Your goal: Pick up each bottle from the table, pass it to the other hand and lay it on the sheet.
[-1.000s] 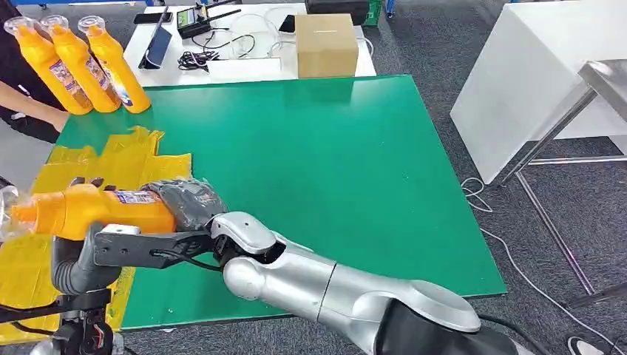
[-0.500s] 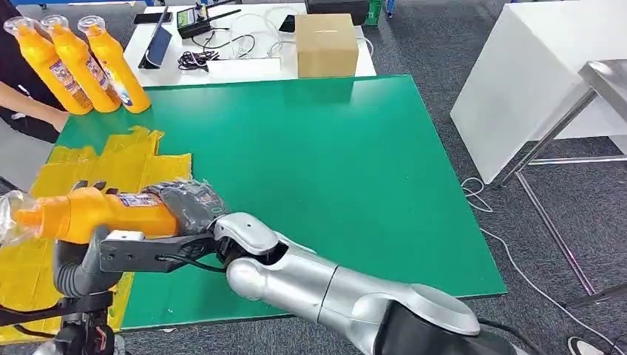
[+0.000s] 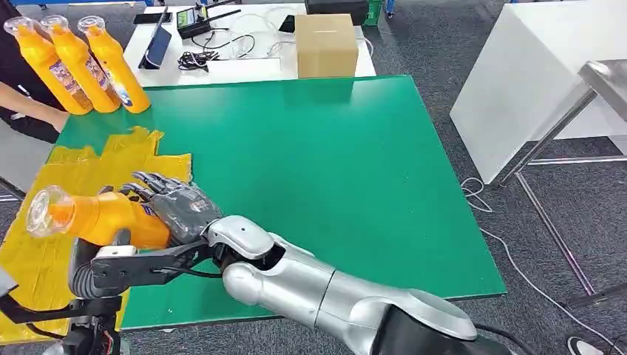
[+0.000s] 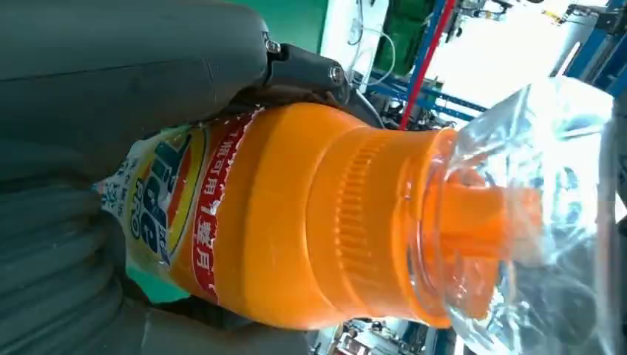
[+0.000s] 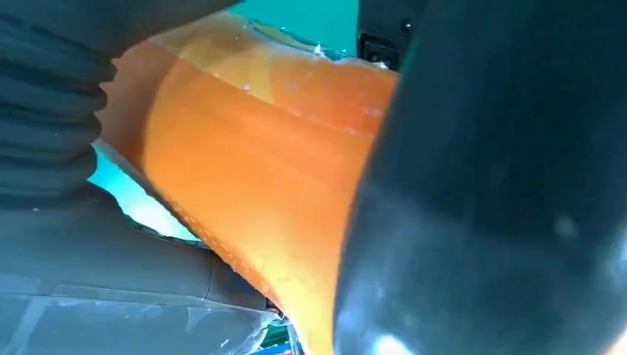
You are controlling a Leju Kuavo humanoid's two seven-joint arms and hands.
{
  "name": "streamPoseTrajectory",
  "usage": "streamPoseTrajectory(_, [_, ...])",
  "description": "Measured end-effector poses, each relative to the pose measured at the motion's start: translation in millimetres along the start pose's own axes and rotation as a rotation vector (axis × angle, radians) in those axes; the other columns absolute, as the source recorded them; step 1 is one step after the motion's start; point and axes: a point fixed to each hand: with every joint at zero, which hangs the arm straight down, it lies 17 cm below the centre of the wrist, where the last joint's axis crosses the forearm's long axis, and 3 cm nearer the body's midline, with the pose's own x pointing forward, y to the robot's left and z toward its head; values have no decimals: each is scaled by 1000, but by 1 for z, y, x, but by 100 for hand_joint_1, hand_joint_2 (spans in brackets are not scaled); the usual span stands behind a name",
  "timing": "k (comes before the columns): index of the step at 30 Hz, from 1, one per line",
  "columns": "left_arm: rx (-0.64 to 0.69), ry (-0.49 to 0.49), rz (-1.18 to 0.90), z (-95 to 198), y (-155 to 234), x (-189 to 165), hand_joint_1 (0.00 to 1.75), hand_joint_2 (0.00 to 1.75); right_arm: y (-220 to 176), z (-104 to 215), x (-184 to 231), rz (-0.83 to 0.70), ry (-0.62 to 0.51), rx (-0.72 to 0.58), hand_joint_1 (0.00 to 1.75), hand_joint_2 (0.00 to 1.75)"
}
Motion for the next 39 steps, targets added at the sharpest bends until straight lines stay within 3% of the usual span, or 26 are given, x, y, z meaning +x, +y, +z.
streamPoseTrajectory(10, [13,-18,-51,0,3,2,175,175,0,1,-8,11,34,-2,0,0])
streamPoseTrajectory(19, [58,-139,-335,-16,18,29,175,175,2,6,-14,59,52,-25,0,0])
streamPoseTrajectory(30, [328,-351,-1014,-31,111,109,175,175,-17,50,-25,60,3,-136,0,0])
streamPoseTrajectory(34, [411,-323,-1488,-37,144,115,175,175,-29,69,-28,84,-21,-199,0,0])
streamPoseTrajectory(36, [428,-299,-1630,-42,157,114,175,175,-29,75,-28,89,-24,-221,0,0])
streamPoseTrajectory(39, [448,-201,-1859,-43,183,103,175,175,-35,83,-28,64,-4,-249,0,0])
